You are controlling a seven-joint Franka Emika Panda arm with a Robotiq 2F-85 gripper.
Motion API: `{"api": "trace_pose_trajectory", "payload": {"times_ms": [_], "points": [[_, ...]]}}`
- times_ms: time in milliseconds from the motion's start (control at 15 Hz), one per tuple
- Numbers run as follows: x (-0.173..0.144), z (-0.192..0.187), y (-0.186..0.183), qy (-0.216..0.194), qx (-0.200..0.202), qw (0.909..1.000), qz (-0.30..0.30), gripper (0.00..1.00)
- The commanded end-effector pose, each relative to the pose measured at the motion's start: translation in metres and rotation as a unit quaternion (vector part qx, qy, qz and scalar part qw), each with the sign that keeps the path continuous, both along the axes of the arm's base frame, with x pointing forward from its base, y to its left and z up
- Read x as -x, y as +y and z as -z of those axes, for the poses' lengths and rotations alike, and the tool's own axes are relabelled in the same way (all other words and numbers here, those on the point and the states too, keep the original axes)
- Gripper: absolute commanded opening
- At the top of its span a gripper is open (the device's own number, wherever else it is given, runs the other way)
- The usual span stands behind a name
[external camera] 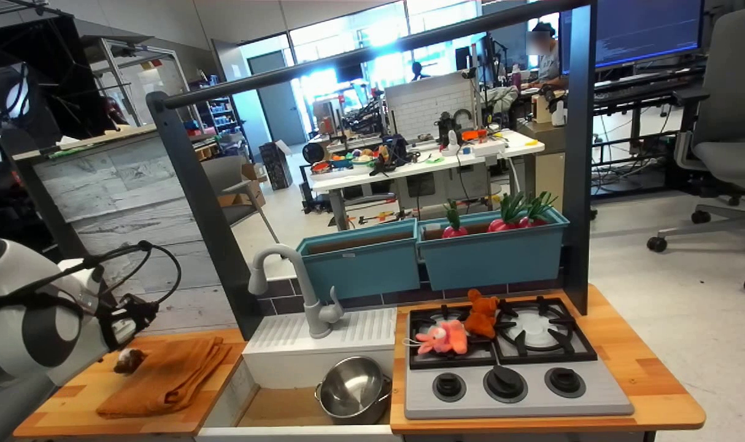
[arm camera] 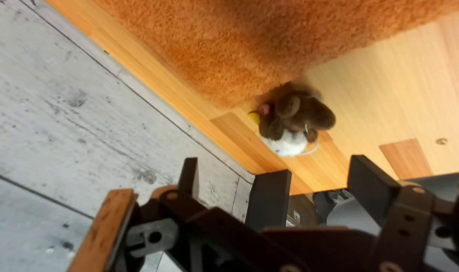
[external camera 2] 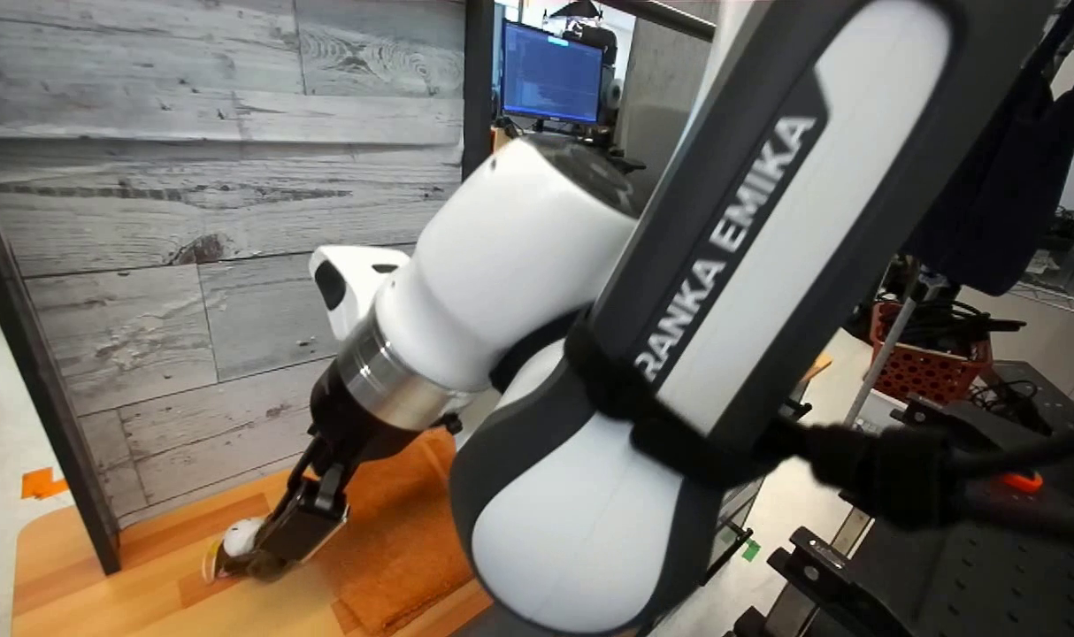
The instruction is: Use the towel to wipe the left side of the countertop, remove two plush toys from the silver pot and put them on the stove, place one plush toy from the pot on the left side of the countertop
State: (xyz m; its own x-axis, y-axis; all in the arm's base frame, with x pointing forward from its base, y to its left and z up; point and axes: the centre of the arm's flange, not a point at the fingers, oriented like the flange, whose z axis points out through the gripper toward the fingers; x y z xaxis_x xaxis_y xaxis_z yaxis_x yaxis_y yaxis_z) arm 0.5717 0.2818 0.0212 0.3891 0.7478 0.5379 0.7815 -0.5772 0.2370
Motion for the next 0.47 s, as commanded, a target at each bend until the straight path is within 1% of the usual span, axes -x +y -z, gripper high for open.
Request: {"api": "trace_pose_trajectory", "payload": {"times_ms": [0, 67, 133, 200, 333, 400], "points": [[0.035, -0.071, -0.039, 0.028, -0.043, 0.9987, 0.004, 1.00], [0.038, -0.083, -0.047, 0.040, -0.041, 0.9982, 0.015, 1.00], [0.039, -0.095, -0.059, 0.056, -0.043, 0.9964, 0.047, 1.00], [0.014, -0.051, -0.027, 0.031, -0.032, 0.9988, 0.020, 1.00], [0.020, -0.070, -0.047, 0.041, -0.033, 0.9978, 0.039, 1.00], [0.023, -0.074, -0.052, 0.043, -0.033, 0.9976, 0.043, 1.00]]}}
